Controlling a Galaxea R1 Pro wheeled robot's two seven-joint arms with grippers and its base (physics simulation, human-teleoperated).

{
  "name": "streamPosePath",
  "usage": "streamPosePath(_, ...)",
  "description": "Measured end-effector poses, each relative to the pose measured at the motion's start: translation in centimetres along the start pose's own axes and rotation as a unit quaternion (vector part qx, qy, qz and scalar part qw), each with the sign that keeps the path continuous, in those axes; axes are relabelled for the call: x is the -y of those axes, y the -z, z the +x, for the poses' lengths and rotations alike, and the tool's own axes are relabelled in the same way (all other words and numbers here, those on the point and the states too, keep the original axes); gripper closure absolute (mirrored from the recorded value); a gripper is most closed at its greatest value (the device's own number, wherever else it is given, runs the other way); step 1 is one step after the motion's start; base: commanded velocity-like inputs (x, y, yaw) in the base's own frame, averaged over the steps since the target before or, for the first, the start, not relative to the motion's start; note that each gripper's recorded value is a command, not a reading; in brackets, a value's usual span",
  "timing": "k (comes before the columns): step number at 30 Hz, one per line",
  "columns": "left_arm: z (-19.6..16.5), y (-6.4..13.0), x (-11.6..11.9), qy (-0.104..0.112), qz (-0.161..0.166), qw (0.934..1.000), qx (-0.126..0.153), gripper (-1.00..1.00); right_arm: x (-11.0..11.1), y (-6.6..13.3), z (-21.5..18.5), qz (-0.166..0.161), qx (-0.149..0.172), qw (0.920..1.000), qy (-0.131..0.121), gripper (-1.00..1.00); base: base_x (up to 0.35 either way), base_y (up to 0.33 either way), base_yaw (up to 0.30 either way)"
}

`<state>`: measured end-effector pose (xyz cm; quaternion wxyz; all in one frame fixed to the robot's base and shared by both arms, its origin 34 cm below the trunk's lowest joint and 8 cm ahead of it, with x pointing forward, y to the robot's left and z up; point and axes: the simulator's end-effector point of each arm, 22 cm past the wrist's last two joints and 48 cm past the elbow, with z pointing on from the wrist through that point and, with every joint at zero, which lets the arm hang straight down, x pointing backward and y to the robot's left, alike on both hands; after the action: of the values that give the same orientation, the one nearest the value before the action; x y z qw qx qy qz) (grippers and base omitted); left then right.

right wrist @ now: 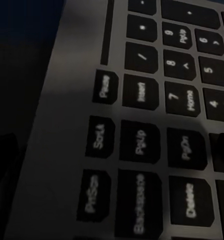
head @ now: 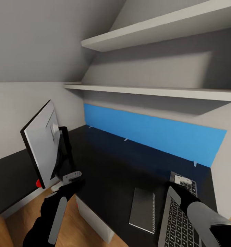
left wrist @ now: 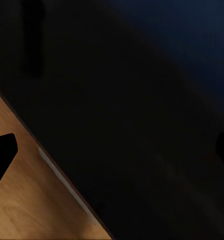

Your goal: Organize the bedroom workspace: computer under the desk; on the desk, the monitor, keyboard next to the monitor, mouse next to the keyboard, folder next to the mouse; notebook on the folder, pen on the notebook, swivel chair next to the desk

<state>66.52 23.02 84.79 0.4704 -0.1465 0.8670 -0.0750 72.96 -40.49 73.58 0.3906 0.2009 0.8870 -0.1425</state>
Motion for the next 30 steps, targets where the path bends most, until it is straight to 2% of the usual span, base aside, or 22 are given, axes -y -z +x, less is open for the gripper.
streamPosePath(5,0.0,0.0,0.0,0.000,0.000,1.0000,0.000,-1.00,0.0,0.0,0.0,0.000,0.000,1.0000,0.000,-1.00,0.000,0.000,-0.130)
streamPosePath(14,0.0,0.0,0.0,0.000,0.000,1.0000,0.000,-1.00,0.0,0.0,0.1,0.002,0.001,1.0000,0.005,-1.00,-0.019,0.019,-0.011)
streamPosePath(20,0.0,0.0,0.0,0.000,0.000,1.0000,0.000,-1.00,-0.2,0.0,-0.1,-0.003,0.006,0.9999,-0.008,-1.00,-0.151,0.150,0.000)
streamPosePath(25,0.5,-0.2,-0.1,-0.001,-0.002,1.0000,-0.006,-1.00,-2.5,0.7,-1.3,-0.019,0.043,0.9987,-0.022,-1.00,-0.048,0.045,0.000)
streamPosePath(28,1.5,-0.6,-0.2,-0.002,-0.004,0.9998,-0.017,-1.00,-6.1,2.4,-4.1,-0.042,0.105,0.9933,0.026,-1.00,-0.007,0.006,0.000)
streamPosePath(30,1.6,-0.6,-0.2,-0.002,-0.004,0.9998,-0.018,-1.00,-7.0,2.9,-5.2,-0.048,0.123,0.9906,0.037,-1.00,-0.003,0.003,0.000)
